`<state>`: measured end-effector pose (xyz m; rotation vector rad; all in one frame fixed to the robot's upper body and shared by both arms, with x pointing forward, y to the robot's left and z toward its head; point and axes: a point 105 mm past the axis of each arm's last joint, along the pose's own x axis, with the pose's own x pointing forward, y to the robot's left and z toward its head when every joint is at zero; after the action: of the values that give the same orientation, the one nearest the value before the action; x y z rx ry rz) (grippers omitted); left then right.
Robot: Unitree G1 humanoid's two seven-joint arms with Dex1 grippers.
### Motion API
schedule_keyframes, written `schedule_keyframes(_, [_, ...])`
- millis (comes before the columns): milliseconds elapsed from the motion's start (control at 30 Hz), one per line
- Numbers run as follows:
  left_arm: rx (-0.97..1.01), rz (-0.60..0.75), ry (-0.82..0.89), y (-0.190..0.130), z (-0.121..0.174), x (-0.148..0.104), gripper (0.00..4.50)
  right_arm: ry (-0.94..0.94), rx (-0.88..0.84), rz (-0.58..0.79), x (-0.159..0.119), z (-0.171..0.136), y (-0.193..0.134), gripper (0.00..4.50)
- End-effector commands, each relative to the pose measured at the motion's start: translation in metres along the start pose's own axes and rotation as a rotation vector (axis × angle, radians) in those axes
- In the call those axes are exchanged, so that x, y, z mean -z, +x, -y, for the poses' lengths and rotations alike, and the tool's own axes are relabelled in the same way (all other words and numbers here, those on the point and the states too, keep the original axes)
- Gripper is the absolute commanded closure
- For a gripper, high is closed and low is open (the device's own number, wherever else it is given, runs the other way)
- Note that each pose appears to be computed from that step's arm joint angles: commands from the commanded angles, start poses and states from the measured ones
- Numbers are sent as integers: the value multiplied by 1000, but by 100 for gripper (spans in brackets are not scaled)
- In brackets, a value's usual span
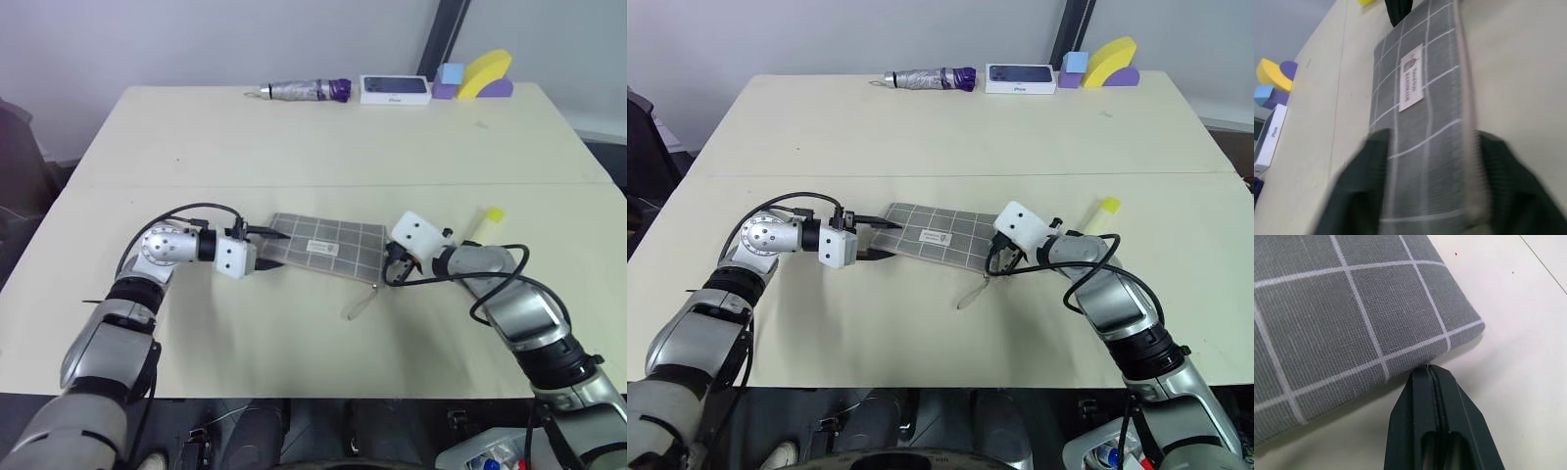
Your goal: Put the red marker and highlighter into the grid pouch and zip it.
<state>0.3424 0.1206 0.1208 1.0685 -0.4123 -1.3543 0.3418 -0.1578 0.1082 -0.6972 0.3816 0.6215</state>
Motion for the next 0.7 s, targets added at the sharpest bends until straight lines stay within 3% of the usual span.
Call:
schedule_keyframes(33, [-45,17,1,-6,-10,-3,393,-10,29,45,-12,7,-2,450])
schedule_keyframes(67, [-47,16,-12,-7,-9,-2,446,-9,31,47,-12,7,-3,450])
schedule_keyframes(200, [-92,17,-90,-9,-14,2,446,-10,58,58,-15,12,-5,450])
schedule_keyframes(433, [-229,21,-406,-13,-35,14,446,0,200,100,-20,47,-29,450])
schedule_keyframes(700, [-281,100,-735,-12,-47,-5,446,125,249,199,-27,64,-58,450])
